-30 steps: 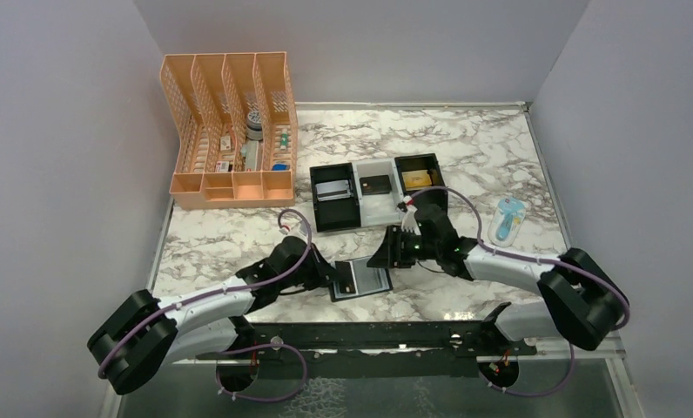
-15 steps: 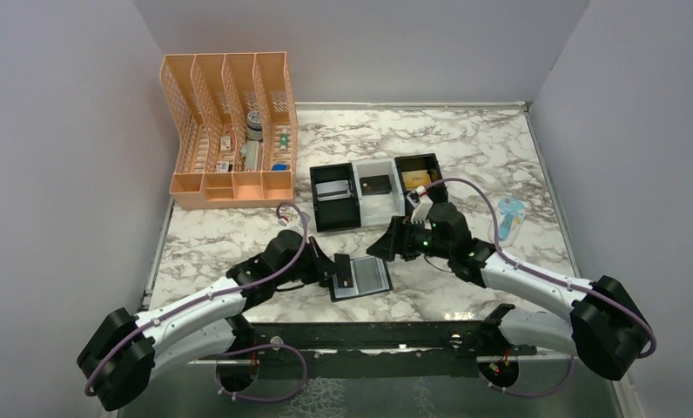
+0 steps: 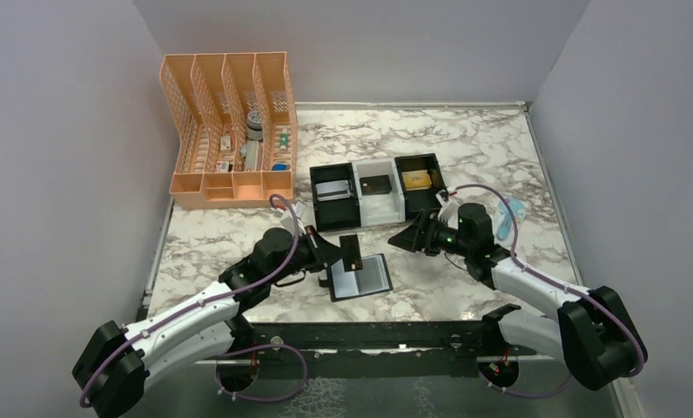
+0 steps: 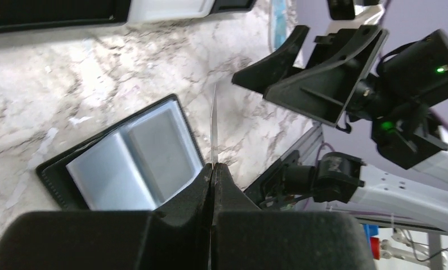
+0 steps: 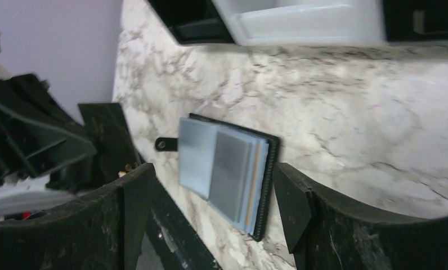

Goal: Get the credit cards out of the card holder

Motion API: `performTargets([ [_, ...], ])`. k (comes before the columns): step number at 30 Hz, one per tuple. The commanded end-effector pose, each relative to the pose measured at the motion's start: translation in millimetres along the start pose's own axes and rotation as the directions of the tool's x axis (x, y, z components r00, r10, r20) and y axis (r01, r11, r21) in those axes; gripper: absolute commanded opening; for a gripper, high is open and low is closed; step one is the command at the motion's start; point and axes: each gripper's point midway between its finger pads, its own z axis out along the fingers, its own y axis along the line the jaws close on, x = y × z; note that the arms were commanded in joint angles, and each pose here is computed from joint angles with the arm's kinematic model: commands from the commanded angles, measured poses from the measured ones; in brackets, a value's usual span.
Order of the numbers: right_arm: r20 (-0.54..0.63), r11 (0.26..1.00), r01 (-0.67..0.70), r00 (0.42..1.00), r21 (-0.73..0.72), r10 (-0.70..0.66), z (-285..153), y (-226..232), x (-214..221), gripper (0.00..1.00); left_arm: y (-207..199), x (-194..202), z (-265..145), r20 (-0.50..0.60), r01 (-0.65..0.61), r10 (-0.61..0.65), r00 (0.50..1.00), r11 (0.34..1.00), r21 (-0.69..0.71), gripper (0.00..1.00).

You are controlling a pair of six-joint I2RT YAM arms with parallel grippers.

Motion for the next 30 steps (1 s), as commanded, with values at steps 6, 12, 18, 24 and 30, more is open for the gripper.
performTargets([
  [6,0.017,0.871,0.197,0.977,-0.450,-0.212,-29,98,-15,0.74,-84,-27,-4,0.020,-0.050,0.047,0.999,0.958,0.282,0.00],
  [12,0.023,0.849,0.184,0.980,-0.496,-0.198,-34,113,-20,0.68,-89,-28,-4,0.022,-0.068,0.065,0.998,0.949,0.309,0.00],
  [18,-0.008,0.840,0.131,0.987,-0.526,-0.159,-36,119,-19,0.62,-96,-23,-5,0.002,-0.094,0.099,0.995,0.932,0.351,0.00],
  [24,-0.060,0.825,0.106,0.984,-0.556,-0.167,-35,122,-16,0.54,-100,-21,-5,-0.004,-0.075,0.083,0.997,0.920,0.384,0.00],
  [30,-0.094,0.804,0.070,0.984,-0.591,-0.154,-37,127,-12,0.44,-100,-22,-6,0.005,-0.071,0.075,0.997,0.918,0.391,0.00],
])
